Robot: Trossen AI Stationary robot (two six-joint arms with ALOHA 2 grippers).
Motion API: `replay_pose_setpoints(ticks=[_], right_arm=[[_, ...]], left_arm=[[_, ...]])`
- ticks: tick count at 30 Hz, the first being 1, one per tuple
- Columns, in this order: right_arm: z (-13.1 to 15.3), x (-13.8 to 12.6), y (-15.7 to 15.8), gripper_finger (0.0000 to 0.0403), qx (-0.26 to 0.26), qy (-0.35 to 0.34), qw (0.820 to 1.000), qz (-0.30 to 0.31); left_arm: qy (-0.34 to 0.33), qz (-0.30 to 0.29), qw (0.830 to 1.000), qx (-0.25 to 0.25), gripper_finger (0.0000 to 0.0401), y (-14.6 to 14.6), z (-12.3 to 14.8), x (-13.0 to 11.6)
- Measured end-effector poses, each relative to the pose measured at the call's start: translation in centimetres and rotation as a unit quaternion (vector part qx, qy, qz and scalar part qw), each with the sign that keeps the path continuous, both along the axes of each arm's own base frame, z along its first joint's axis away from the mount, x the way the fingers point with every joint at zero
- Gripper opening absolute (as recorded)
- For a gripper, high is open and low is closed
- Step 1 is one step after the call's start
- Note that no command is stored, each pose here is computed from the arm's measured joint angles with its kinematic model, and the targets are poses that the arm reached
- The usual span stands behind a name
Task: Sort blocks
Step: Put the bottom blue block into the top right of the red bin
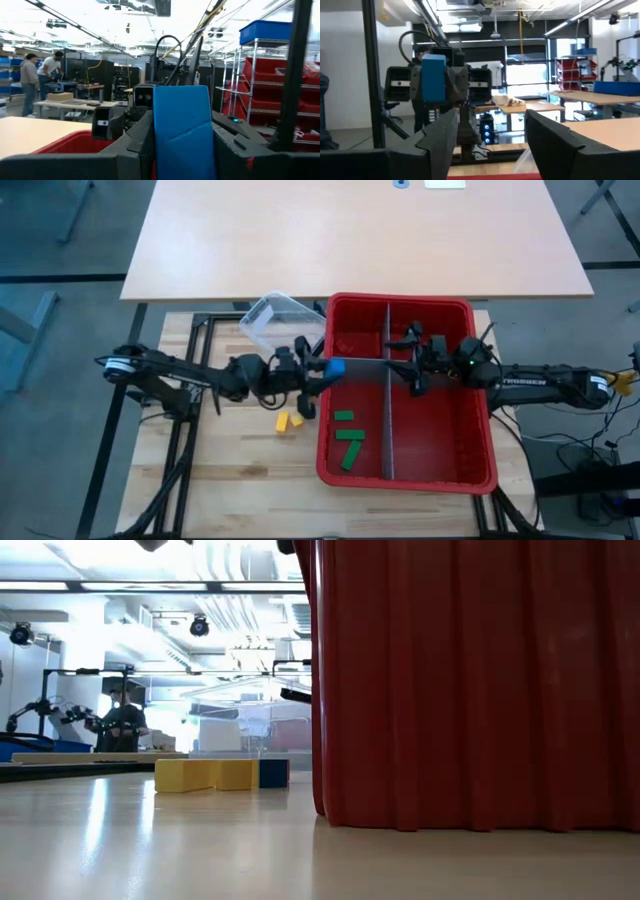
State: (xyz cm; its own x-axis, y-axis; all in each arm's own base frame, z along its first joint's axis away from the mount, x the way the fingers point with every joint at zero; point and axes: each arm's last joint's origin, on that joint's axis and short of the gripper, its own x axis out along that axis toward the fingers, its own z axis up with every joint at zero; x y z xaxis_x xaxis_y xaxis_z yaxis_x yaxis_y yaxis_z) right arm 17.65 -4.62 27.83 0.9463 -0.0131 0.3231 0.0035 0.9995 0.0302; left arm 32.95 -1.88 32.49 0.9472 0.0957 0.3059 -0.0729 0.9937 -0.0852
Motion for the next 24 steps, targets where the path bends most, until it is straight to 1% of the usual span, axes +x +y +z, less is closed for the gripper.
replay_pose_setpoints(ticks=[4,9,14,24], right_arm=[[0.4,0.9,0.1,0.0235,0.003,0.006,1.0,0.011],[1.5,2.0,0.6,0.0236,-0.01,0.003,1.0,0.027],[1.8,3.3,0.6,0.0232,-0.012,0.015,0.999,0.034],[2.2,6.8,0.9,0.0248,-0.018,0.034,0.997,0.06]], left_arm=[[0.008,0.005,1.0,-0.004,0.011,0.6,-0.2,1.1],[0.028,0.009,0.999,-0.022,0.011,1.5,-0.9,1.7],[0.036,0.011,0.999,-0.025,0.011,1.8,-1.3,1.9],[0.049,0.012,0.998,-0.024,0.011,1.8,-1.6,2.0]])
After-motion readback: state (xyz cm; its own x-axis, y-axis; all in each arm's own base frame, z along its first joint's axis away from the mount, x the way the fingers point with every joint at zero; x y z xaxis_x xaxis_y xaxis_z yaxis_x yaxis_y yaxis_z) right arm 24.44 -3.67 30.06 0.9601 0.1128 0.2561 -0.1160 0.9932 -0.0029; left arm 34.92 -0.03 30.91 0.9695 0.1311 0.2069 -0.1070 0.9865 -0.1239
